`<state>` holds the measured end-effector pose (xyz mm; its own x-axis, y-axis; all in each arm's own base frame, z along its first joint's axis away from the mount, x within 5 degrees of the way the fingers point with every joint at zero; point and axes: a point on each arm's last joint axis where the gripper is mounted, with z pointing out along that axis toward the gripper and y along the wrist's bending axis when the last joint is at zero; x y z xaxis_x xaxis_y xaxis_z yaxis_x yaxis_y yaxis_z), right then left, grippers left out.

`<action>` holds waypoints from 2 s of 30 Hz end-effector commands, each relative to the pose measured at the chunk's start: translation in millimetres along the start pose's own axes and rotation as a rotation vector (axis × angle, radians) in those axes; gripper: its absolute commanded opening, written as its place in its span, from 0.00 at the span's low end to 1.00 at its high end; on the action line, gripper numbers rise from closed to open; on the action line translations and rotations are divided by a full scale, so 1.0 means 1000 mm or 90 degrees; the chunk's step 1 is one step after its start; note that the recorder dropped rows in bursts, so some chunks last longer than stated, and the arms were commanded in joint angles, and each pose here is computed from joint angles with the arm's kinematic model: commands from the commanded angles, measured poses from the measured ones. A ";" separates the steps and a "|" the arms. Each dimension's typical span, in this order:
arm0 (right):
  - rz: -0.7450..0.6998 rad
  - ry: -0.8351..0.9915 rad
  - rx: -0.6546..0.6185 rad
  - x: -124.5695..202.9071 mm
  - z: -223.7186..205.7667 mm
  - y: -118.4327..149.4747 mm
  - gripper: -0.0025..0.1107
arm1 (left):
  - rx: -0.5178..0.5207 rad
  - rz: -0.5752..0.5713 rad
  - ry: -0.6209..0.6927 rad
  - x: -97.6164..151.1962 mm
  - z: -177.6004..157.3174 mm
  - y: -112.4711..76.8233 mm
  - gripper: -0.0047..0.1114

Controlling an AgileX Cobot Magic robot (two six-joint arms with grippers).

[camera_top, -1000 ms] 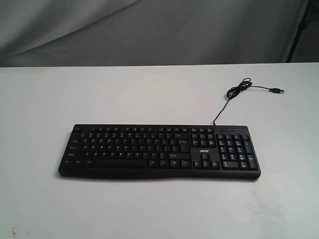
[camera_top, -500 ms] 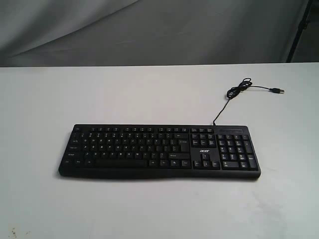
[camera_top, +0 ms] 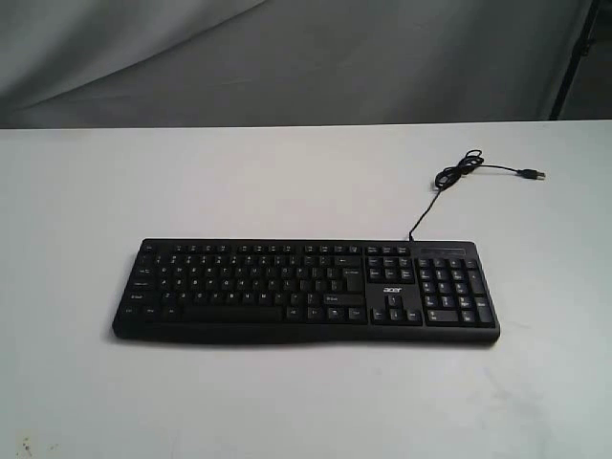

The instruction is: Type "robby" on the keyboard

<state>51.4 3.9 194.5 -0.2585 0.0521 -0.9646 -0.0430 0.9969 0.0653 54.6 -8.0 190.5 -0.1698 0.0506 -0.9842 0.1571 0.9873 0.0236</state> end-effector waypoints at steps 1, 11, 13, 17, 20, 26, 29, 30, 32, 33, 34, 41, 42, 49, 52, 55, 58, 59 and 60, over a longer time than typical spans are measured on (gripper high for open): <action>-0.009 0.013 0.007 0.008 0.002 -0.001 0.02 | 0.003 0.002 -0.003 0.001 0.000 0.000 0.04; -0.009 0.005 0.008 0.012 0.005 -0.002 0.02 | 0.003 0.002 -0.003 0.001 0.000 0.000 0.04; -0.013 0.005 0.008 0.012 0.005 -0.002 0.02 | 0.003 0.002 -0.003 0.001 0.000 0.000 0.04; -0.013 0.005 0.008 0.012 0.005 -0.002 0.02 | 0.003 0.002 -0.003 0.001 0.000 0.000 0.04; -0.013 0.005 0.008 0.012 0.005 -0.002 0.02 | 0.003 0.002 -0.003 0.001 0.000 0.000 0.04; -0.013 0.005 0.008 0.012 0.005 -0.002 0.02 | 0.003 0.002 -0.003 0.001 0.000 0.000 0.04; -0.013 0.005 0.008 0.012 0.005 -0.002 0.02 | 0.003 0.002 -0.003 0.001 0.000 0.000 0.04; -0.013 0.005 0.008 0.012 0.005 -0.002 0.02 | 0.003 0.002 -0.003 0.001 0.000 0.000 0.04; -0.013 0.005 0.008 0.012 0.005 -0.002 0.02 | 0.003 0.002 -0.003 0.001 0.000 0.000 0.04; -0.013 0.005 0.008 0.012 0.005 -0.002 0.02 | 0.003 0.002 -0.003 0.001 0.000 0.000 0.04; -0.013 0.005 0.008 0.012 0.005 -0.002 0.02 | 0.003 0.002 -0.003 0.001 0.000 0.000 0.04; -0.013 0.005 0.008 0.012 0.005 -0.002 0.02 | 0.003 0.002 -0.003 0.001 0.000 0.000 0.04; -0.013 0.005 0.008 0.012 0.005 -0.002 0.02 | 0.003 0.002 -0.003 0.001 0.000 0.000 0.04; -0.013 0.005 0.008 0.012 0.005 -0.002 0.02 | 0.003 0.002 -0.003 0.001 0.000 0.000 0.04; -0.013 0.005 0.008 0.012 0.005 -0.002 0.02 | 0.003 0.002 -0.003 0.001 0.000 0.000 0.04; -0.013 0.005 0.008 0.012 0.005 -0.002 0.02 | 0.003 0.002 -0.003 0.001 0.000 0.000 0.04; -0.013 0.005 0.008 0.012 0.005 -0.002 0.02 | 0.003 0.002 -0.003 0.001 0.000 0.000 0.04; -0.013 0.005 0.008 0.012 0.005 -0.002 0.02 | 0.003 0.002 -0.003 0.001 0.000 0.000 0.04; -0.013 0.005 0.008 0.012 0.005 -0.002 0.02 | 0.003 0.002 -0.003 0.001 0.000 0.000 0.04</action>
